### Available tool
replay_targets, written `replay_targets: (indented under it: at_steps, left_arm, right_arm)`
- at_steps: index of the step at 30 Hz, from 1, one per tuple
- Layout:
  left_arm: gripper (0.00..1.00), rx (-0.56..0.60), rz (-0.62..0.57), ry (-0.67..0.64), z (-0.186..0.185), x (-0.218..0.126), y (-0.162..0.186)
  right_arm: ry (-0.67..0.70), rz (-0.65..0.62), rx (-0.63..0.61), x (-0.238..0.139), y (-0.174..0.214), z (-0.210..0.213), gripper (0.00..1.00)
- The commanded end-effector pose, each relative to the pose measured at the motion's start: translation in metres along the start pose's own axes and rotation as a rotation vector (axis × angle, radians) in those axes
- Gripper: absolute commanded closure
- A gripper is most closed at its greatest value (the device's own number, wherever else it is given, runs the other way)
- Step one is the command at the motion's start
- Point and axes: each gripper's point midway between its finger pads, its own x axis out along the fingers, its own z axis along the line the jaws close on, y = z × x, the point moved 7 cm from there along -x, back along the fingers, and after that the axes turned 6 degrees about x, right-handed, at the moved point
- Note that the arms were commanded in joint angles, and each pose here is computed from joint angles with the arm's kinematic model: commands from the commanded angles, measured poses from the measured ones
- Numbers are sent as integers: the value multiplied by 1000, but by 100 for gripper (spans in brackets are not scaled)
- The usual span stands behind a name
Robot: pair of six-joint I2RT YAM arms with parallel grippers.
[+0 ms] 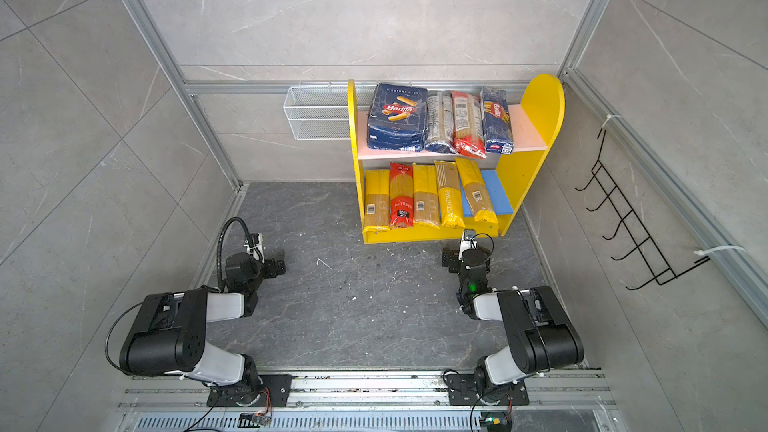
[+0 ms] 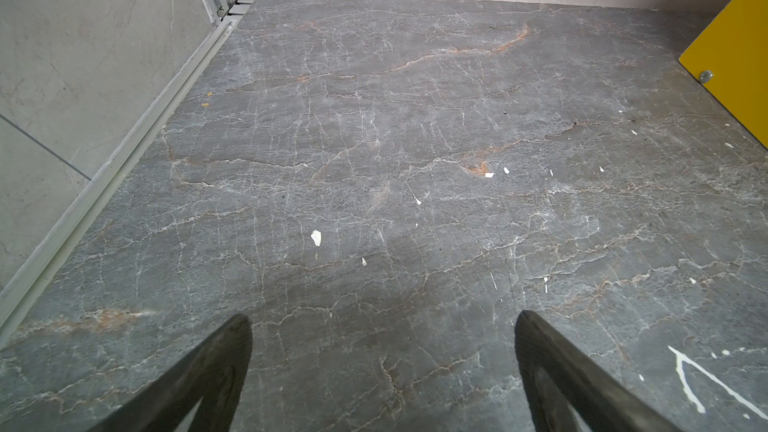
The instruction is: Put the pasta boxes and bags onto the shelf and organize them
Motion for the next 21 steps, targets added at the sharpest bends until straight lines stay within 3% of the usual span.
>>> replay_targets:
  at_steps: [1, 21]
  left_arm:
    - [0, -20, -60, 0, 2, 1, -13]
    - [0, -17, -59, -2, 2, 1, -13]
  right_arm:
    - [-11, -16, 16, -1, -1, 1, 0]
    - [-10, -15, 16, 0, -1, 1, 0]
